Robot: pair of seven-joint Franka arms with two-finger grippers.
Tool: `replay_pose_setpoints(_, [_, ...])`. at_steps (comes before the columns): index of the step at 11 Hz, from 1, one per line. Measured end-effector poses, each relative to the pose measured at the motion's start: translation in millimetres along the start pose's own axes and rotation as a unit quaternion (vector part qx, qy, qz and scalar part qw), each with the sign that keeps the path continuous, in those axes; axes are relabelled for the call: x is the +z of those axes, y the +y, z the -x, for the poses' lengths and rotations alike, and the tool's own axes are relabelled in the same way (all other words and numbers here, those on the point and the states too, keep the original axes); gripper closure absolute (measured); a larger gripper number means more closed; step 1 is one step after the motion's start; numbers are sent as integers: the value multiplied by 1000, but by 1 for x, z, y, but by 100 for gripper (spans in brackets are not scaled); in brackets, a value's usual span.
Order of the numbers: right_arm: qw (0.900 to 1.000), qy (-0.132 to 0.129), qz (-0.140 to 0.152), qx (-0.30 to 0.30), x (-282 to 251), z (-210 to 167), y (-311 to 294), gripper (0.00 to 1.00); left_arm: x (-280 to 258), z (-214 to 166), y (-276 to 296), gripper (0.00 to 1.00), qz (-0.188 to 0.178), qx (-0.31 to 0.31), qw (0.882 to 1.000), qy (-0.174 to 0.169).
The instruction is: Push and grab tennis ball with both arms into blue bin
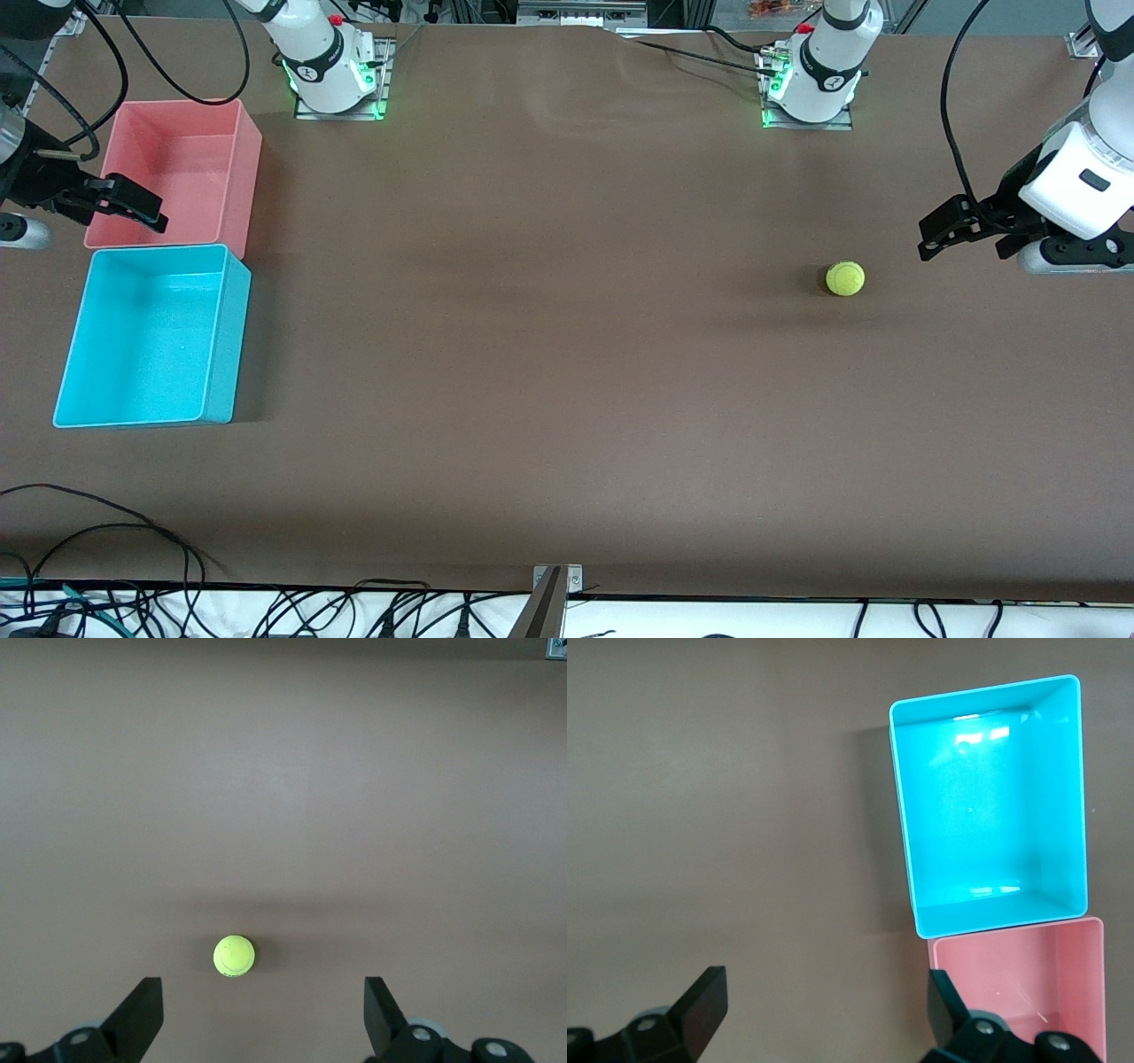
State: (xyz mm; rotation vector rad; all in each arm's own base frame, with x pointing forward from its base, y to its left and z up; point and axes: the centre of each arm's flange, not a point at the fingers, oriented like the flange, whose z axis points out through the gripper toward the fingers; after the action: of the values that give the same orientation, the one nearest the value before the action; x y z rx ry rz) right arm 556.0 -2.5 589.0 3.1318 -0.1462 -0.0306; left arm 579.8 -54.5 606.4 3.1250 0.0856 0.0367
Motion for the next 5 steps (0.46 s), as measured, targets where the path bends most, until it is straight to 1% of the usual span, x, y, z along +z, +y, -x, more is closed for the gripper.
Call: replay_pose_setpoints(5, [1000, 5, -1, 0, -4, 0, 0, 0, 0, 0, 0, 0, 0, 0, 1000, 0])
